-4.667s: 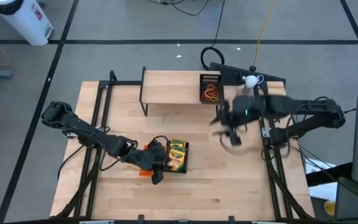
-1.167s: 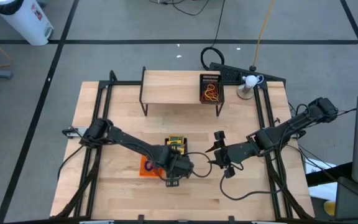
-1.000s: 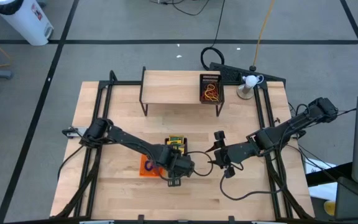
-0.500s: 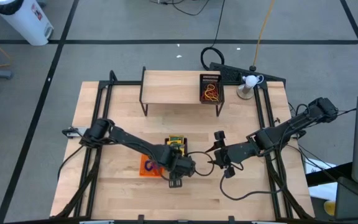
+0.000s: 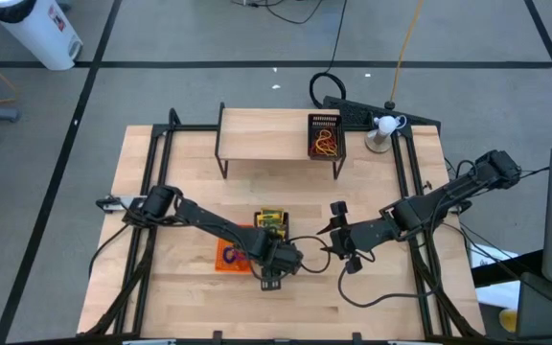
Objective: Pick & Place Office Desk Supplies
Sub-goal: Put the black bin on the shelf
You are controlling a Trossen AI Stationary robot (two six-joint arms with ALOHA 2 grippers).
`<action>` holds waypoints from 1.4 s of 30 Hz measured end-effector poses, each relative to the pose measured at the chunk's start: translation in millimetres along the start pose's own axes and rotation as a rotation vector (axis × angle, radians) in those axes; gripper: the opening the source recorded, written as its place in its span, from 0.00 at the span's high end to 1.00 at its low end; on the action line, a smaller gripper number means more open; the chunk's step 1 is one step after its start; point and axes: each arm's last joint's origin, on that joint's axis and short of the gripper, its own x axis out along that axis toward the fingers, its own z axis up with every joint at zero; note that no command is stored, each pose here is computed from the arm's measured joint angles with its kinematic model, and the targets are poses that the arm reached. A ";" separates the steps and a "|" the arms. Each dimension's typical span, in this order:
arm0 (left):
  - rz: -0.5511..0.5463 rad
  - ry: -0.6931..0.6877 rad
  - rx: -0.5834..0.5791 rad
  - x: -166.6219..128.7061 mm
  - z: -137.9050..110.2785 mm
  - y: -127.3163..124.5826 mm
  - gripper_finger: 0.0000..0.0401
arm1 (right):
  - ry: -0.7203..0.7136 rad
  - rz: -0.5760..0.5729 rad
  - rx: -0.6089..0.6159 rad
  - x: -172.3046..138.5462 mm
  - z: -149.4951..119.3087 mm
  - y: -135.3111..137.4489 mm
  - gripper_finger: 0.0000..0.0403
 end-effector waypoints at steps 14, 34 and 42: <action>0.039 0.057 0.042 0.9 -6.2 1.4 0.94 | 0.076 -0.003 0.039 -21.0 -10.0 -6.1 0.55; 0.162 -0.019 0.132 -79.7 26.3 10.3 1.00 | 0.192 -0.029 0.299 -50.9 -57.7 -14.0 0.55; 0.302 -0.105 0.125 -159.4 35.4 30.3 1.00 | 0.145 -0.026 0.385 -24.7 -104.2 -5.6 0.55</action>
